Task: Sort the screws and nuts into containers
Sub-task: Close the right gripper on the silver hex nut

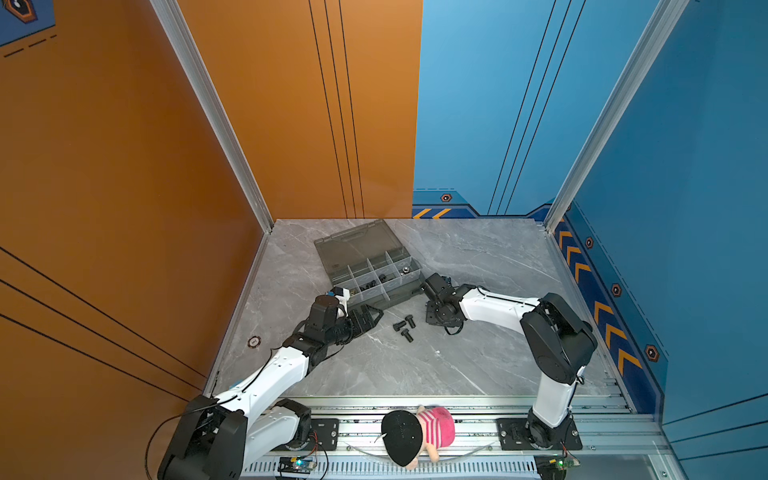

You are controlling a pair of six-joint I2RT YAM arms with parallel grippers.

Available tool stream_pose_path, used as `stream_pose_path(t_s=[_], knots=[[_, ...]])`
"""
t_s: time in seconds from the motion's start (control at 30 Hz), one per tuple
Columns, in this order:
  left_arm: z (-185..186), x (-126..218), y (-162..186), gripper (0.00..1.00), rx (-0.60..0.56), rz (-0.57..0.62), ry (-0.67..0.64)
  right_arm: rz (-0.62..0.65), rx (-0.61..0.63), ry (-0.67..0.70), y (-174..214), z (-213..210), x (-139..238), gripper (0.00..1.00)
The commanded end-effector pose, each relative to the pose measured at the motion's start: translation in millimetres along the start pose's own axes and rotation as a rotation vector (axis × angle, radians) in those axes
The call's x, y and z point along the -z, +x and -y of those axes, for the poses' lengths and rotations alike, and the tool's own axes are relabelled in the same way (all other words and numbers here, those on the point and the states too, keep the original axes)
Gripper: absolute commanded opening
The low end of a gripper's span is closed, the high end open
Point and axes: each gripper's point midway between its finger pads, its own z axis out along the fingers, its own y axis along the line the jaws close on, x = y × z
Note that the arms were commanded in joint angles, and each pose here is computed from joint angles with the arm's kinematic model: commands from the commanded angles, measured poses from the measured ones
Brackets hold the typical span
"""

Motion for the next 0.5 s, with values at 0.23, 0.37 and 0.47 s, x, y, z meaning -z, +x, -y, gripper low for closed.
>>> stream_pose_path(t_s=[0.23,0.37,0.47], knots=[[2,5,2,0.98,-0.002,0.000,0.014,-0.040,0.080,0.013,11,3,-3,0.03],[1,5,2,0.98,0.000,0.002,0.012,-0.008,0.131,-0.038,1,-8,15,0.00],[1,5,1,0.98,0.001,0.004,0.010,0.030,0.174,-0.052,-10,-12,32,0.00]])
